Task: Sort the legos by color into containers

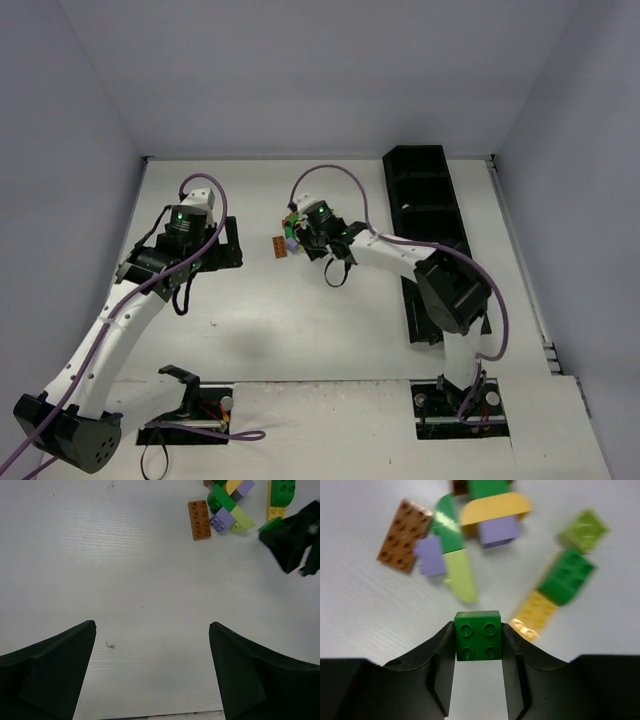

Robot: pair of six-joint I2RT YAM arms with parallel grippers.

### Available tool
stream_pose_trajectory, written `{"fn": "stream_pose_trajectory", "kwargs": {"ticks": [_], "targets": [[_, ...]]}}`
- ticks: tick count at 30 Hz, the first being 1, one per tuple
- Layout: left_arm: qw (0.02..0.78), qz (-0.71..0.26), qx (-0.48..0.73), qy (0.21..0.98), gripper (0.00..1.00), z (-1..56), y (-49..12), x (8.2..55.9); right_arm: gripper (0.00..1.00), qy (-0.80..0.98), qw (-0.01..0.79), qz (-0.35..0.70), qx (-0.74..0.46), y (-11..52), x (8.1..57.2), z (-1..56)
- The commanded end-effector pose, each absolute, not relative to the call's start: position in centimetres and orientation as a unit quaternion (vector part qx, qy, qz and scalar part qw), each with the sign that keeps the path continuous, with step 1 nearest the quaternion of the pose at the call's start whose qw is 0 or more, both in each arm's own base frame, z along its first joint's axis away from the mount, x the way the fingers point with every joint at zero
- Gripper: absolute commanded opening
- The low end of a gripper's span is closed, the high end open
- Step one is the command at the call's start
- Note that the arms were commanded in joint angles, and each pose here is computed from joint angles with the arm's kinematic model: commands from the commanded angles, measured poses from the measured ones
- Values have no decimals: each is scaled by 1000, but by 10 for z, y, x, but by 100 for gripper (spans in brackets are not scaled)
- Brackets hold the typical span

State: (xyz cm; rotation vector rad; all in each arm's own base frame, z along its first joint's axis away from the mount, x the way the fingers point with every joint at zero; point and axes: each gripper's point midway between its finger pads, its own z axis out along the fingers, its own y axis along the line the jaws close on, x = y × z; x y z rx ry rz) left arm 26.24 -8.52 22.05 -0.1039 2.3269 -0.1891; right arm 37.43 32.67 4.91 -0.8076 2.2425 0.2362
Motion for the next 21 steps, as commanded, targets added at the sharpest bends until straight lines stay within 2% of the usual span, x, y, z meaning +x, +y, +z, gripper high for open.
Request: {"fn": "stream_pose_trajectory", "kwargs": {"ticks": [1,2,6,13,19,21], "targets": [[411,-87,-46,906,88,231,-90,275,0,857,479,52,-185,265,424,146],[411,-88,-46,906,88,232,-91,276,0,853,495,38,-160,248,428,160],[412,-89,-43,906,88,233,-92,277,0,867,491,-15,-85,174,440,158],[416,-92,-39,904,88,237,-92,276,0,892,439,-79,72,55,437,124],[411,-93,-43,906,88,231,-91,272,0,900,406,-81,138,15,428,98],[410,-95,-43,906,88,230,-92,272,3,901,396,-81,155,9,425,89]]}}
